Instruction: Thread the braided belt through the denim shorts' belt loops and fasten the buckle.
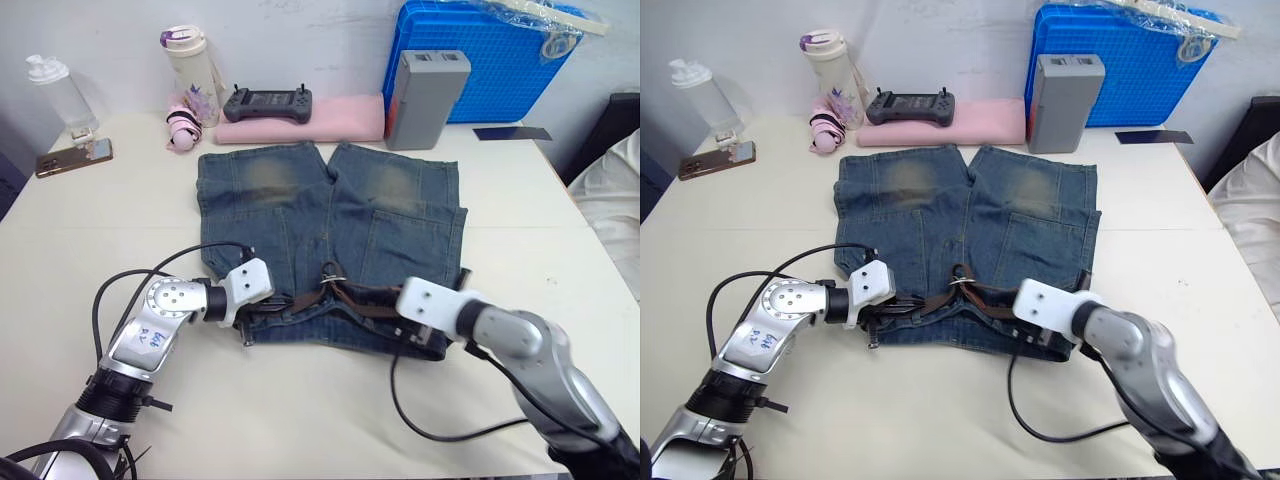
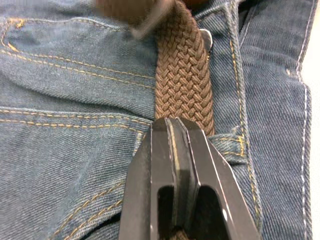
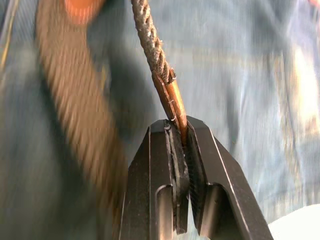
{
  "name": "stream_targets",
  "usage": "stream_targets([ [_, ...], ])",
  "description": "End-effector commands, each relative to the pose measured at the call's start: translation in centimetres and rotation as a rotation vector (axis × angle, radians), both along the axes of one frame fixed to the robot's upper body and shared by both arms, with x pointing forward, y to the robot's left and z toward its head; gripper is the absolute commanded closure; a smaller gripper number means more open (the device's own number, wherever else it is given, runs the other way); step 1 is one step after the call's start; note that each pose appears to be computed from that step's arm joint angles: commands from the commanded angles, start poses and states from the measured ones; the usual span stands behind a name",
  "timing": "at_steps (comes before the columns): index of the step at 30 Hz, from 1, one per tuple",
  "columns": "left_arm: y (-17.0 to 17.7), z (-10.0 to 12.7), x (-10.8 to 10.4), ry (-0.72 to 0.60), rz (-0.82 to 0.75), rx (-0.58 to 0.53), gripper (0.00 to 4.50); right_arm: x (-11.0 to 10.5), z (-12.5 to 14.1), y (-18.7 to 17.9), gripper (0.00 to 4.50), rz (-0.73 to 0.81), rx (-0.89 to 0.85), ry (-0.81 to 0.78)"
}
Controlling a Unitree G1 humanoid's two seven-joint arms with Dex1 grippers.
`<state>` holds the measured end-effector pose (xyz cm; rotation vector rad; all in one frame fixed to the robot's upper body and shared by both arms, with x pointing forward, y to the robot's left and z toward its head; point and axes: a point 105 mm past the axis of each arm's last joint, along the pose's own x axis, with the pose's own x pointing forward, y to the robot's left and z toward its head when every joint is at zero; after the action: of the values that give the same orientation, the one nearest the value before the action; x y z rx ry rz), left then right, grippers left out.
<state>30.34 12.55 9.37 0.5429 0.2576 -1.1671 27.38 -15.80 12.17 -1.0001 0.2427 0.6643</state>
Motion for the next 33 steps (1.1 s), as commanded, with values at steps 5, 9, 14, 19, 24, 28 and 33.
stream_targets([
  [5, 1.6, -4.0, -0.7, 0.115, 0.054, 0.091, 4.43, -0.4, 0.8, -7.8, 4.5, -0.218, -0.128, -0.052],
  [9, 1.5, -4.0, -0.7, 0.111, 0.052, 0.096, 4.43, 0.3, 1.3, -8.5, 4.5, -0.263, -0.116, -0.084],
  [14, 1.5, -3.8, -0.6, 0.103, 0.059, 0.089, 4.43, 0.2, 0.9, -7.5, 4.5, -0.242, -0.109, -0.083],
  [19, 1.7, -3.2, -0.4, 0.084, 0.075, 0.07, 4.43, -0.6, 0.1, -5.3, 4.5, -0.179, -0.072, -0.057],
  [24, 1.9, -2.5, -0.1, 0.061, 0.08, 0.056, 4.5, -1.0, 0.8, -5.3, 2.3, -0.216, -0.024, -0.048],
  [28, 2.0, -2.0, 0.2, 0.048, 0.083, 0.049, 4.5, -1.8, 4.3, -1.7, 0.57, -0.065, 0.128, -0.115],
  [33, 1.9, -2.0, 0.3, 0.041, 0.079, 0.053, 4.5, -4.9, 5.5, 4.2, 0.05, 0.221, 0.249, -0.062],
])
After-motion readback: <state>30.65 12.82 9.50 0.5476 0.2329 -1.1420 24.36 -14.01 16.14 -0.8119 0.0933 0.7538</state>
